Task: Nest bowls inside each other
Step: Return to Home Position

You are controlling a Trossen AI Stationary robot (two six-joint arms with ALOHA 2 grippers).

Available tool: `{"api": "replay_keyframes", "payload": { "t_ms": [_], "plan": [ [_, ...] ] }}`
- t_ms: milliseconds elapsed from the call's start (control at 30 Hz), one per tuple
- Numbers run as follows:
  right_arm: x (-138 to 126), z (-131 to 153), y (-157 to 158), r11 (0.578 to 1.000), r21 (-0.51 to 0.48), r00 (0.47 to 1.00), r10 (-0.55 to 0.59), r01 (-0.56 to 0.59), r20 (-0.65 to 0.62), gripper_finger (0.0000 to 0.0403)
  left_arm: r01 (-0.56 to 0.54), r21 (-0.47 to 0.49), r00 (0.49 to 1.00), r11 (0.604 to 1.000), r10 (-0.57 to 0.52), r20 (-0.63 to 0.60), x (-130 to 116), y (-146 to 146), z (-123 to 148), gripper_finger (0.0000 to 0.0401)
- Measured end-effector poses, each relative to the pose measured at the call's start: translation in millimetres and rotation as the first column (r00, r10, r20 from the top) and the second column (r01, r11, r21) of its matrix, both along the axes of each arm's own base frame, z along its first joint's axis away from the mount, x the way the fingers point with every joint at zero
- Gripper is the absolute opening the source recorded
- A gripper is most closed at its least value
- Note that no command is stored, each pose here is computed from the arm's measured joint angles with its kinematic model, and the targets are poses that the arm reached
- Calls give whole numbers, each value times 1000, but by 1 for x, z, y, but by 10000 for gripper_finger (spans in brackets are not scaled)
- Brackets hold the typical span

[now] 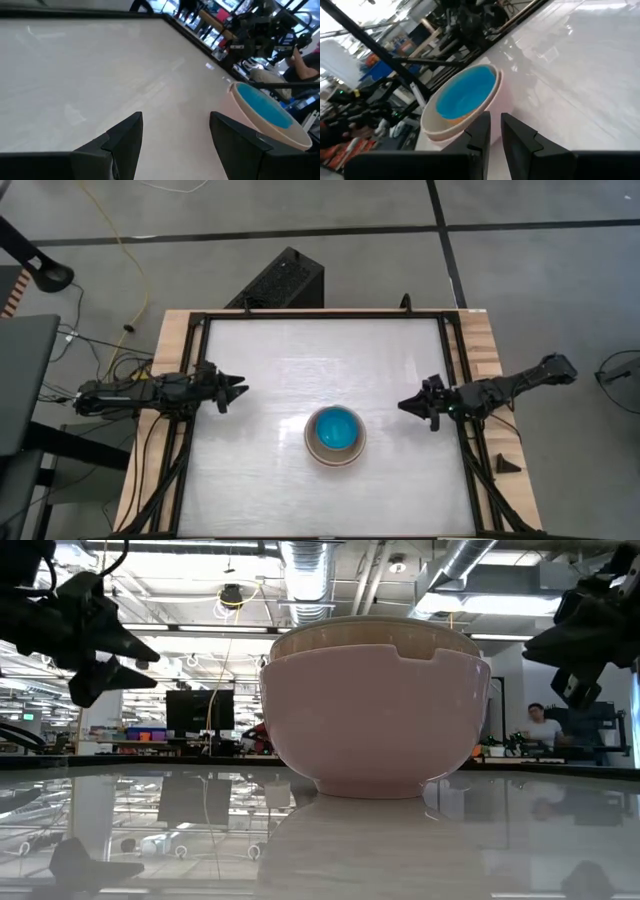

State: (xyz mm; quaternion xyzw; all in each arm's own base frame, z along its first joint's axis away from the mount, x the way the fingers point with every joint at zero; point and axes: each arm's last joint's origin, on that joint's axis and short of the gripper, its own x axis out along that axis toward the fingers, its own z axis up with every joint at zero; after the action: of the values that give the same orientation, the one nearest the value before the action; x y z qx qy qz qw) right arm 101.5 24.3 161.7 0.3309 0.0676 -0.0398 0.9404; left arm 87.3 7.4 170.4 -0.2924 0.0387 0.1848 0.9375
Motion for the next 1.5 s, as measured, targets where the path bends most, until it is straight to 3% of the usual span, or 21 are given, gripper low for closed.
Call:
{"api": "replay_keyframes", "payload": {
  "t_ms": [300,600,900,1500],
  "plan": [
    [4,-7,0,998,-56,997,7,-11,-83,82,-7,30,1000,1000,7,-21,0,0,-1,219],
    [6,-10,1,998,-65,994,8,-15,-112,82,119,-80,993,990,-120,2,1,-4,-2,219],
    [6,-11,1,998,-66,994,8,-15,-113,82,183,63,982,981,-180,-50,2,-5,-2,219],
    [6,-11,1,998,-66,993,7,-15,-115,82,183,63,982,981,-180,-50,2,-5,-2,219]
  ]
}}
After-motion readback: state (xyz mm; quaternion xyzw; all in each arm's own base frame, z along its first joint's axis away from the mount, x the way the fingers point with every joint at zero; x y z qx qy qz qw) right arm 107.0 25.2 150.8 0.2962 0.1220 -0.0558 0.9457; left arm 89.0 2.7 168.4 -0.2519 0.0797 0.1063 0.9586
